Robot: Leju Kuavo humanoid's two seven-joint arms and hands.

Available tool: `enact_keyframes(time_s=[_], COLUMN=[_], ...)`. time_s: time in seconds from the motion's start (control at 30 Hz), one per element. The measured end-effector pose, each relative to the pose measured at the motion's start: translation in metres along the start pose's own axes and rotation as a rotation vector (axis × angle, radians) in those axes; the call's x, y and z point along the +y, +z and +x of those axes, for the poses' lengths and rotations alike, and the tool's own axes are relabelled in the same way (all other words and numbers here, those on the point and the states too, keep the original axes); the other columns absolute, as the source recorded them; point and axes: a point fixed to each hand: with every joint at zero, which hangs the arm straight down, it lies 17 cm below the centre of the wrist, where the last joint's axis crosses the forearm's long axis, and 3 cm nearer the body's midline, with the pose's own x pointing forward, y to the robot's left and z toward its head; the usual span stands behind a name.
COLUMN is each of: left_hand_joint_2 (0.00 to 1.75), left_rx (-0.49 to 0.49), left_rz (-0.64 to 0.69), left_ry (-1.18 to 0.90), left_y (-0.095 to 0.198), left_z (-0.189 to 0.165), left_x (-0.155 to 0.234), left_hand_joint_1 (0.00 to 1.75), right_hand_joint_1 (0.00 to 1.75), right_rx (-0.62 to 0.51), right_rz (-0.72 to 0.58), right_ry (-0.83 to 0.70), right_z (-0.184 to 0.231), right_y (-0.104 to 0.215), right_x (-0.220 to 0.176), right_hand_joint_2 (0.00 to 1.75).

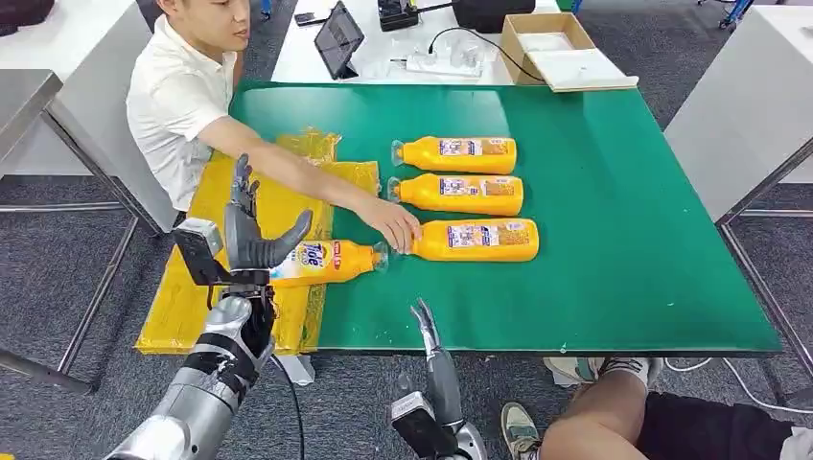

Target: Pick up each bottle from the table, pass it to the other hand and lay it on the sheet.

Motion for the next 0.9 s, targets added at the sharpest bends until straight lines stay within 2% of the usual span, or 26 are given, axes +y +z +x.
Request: enact_keyframes(time_s=[0.13, 0.33, 0.9], left_hand_joint_2=[1.75, 1.75, 1.75], left_rx=[-0.068, -0.108, -0.144], left_rz=[-0.026, -0.057, -0.071], left_ry=[0.042, 0.114, 0.134], left_y=[0.003, 0.014, 0.019], left_z=[0.026, 0.051, 0.067], left_x=[-0.011, -0.026, -0.033], left_hand_joint_1=[0.00, 0.00, 0.00], right_hand_joint_1=[0.00, 0.00, 0.00], right_rx=[0.004, -0.041, -0.053], right_rz=[0.009, 0.006, 0.011], right_ry=[0.003, 0.114, 0.144], right_z=[-0.002, -0.003, -0.006], right_y=[0.001, 0.002, 0.003], right_x=[0.002, -0.011, -0.021], right_hand_joint_2=[0.00, 0.00, 0.00])
